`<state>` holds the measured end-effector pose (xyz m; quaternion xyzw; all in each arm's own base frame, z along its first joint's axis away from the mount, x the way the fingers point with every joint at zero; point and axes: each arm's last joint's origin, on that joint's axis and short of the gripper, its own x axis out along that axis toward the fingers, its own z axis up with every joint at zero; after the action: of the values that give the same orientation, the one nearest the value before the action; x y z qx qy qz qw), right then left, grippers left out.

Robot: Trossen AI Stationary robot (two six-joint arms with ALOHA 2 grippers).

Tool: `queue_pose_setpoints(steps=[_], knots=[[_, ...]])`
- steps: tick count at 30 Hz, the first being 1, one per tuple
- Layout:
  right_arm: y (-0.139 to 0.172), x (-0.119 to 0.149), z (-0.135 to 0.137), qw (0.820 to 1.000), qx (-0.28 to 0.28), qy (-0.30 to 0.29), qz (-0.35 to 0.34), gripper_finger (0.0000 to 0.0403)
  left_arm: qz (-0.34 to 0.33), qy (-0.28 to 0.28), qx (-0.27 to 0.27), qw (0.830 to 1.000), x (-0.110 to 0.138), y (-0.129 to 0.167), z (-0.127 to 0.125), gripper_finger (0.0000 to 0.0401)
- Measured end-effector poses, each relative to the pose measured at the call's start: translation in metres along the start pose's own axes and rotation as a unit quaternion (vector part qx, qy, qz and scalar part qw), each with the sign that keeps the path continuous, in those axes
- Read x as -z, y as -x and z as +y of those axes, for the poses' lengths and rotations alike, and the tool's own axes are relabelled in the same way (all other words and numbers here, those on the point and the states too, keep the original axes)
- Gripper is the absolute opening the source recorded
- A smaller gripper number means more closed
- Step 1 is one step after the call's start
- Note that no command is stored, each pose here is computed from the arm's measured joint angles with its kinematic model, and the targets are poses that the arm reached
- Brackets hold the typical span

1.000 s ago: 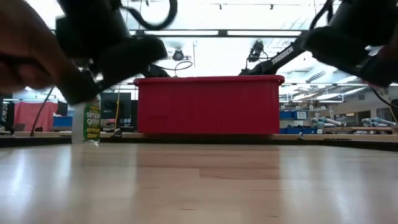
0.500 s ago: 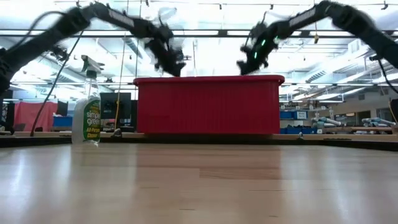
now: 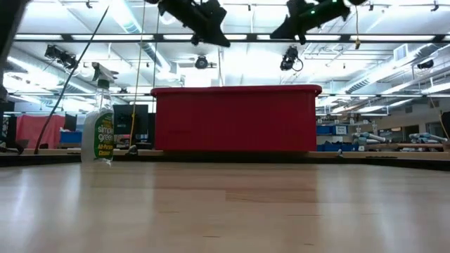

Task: Fold laundry
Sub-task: Return to Home Position

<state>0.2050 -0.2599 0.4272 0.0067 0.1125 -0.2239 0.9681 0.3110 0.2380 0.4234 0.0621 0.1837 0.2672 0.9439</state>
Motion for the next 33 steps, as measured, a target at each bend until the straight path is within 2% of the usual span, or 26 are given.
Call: queue_pose_setpoints(steps=[6, 11, 13, 18, 23, 29, 33], knots=[[0.03, 0.046, 0.069, 0.993, -0.049, -0.031, -0.106, 0.002, -0.002, 0.043, 0.077, 0.996, 0.052, 0.028, -0.075, 0.0002], [0.042, 0.103, 0.099, 0.982, -0.077, -0.114, -0.128, 0.0023, 0.006, 0.112, 0.132, 0.985, 0.12, 0.058, -0.121, 0.0001], [0.046, 0.126, 0.106, 0.975, -0.091, -0.147, -0.137, 0.0018, -0.014, 0.149, 0.145, 0.978, 0.143, 0.073, -0.132, 0.0001], [0.055, 0.183, 0.12, 0.96, -0.106, -0.209, -0.151, 0.0009, -0.007, 0.211, 0.152, 0.966, 0.202, 0.105, -0.147, 0.0001], [0.064, 0.22, 0.124, 0.951, -0.092, -0.247, -0.164, 0.0012, -0.014, 0.234, 0.132, 0.963, 0.238, 0.131, -0.15, 0.0], [0.08, 0.244, 0.127, 0.931, -0.102, -0.283, -0.207, 0.0009, -0.052, 0.284, 0.096, 0.952, 0.26, 0.154, -0.143, 0.0], [0.095, 0.258, 0.125, 0.917, -0.089, -0.306, -0.241, 0.0008, -0.075, 0.296, 0.082, 0.949, 0.265, 0.166, -0.137, 0.0]])
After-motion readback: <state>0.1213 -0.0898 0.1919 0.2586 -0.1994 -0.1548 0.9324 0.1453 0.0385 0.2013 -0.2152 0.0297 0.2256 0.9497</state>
